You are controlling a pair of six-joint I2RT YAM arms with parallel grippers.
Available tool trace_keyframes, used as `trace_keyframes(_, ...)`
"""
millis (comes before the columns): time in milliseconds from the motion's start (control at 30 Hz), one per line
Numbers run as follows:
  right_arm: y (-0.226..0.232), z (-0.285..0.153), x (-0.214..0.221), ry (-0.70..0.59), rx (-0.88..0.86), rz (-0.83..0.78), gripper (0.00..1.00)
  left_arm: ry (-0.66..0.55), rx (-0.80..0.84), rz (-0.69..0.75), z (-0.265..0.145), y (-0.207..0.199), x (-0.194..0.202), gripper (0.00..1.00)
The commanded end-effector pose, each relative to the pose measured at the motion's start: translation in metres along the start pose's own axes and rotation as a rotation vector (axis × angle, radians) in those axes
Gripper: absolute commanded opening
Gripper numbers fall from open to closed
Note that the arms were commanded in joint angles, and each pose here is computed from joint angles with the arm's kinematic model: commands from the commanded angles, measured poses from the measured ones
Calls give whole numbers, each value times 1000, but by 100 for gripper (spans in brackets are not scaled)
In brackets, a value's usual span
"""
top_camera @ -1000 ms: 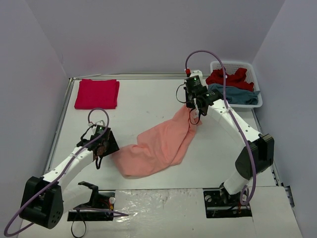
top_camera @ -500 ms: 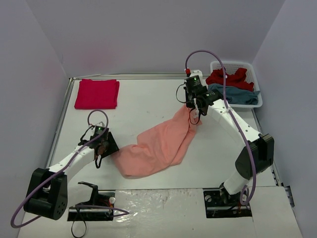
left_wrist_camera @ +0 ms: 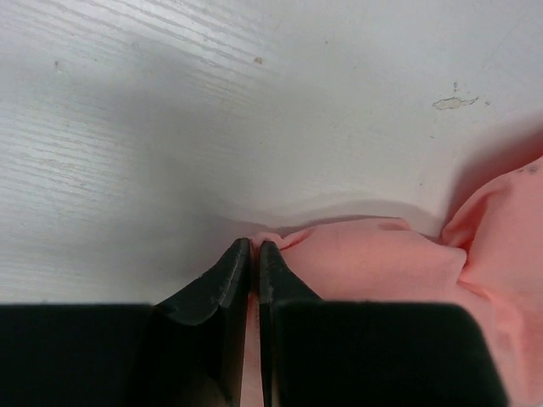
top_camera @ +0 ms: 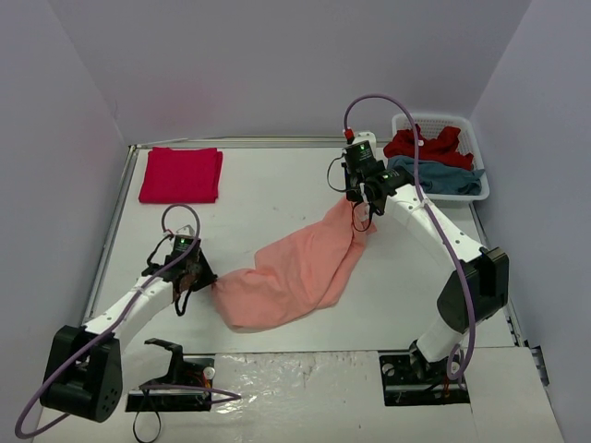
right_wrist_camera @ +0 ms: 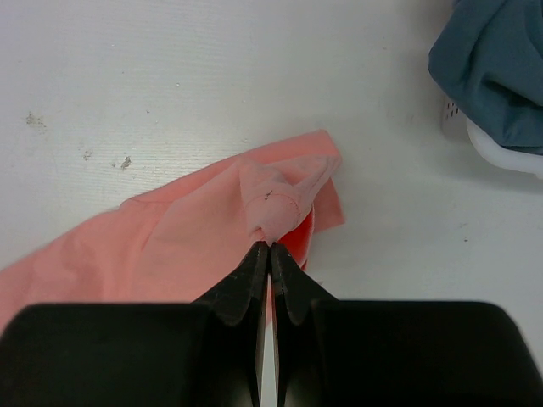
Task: Fold and stack the t-shirts
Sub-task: Flatten out the tshirt
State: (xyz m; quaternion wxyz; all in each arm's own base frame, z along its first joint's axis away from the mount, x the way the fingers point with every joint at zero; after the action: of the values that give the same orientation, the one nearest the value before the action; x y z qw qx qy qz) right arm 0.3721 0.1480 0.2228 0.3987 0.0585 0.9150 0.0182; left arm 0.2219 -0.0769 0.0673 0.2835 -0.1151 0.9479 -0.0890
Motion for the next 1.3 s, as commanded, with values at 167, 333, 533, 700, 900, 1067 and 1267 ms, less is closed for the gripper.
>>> trace_keyframes(167,-2,1,-4,-14,16,-5,0,-139,-28,-6,-31,-5,-43,2)
trace_keyframes(333,-2,-3,-19,-46,18,12,0,-216,-27,4,-54,-24,-91,3)
trace_keyframes(533,-2,-6,-40,-74,14,31,0,-265,-41,43,-81,-38,-135,2)
trace_keyframes(700,-3,-20,-71,-124,0,59,0,-316,-54,60,-105,-45,-161,2)
trace_keyframes(900,0,-56,-103,-203,-49,106,0,-407,-64,85,-150,-48,-185,2)
trace_keyframes(1067,-10,-93,-112,-257,-64,141,0,-453,-70,94,-180,-44,-185,2)
trace_keyframes(1267,-31,-136,-107,-312,-60,185,0,-500,-52,91,-209,-37,-176,2)
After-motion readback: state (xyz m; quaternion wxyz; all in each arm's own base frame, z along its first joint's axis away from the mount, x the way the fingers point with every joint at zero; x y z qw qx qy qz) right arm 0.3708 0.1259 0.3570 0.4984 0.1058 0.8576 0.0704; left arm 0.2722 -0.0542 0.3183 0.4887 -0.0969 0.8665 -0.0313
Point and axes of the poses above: each gripper's point midway between its finger pads, its own z axis out along the fingers, its own y axis along the line the jaws close on, x = y × z, the point moved 4 cm from there along -z, back along the fingers, and after that the axes turned 12 degrees about z, right-handed, at the moved point
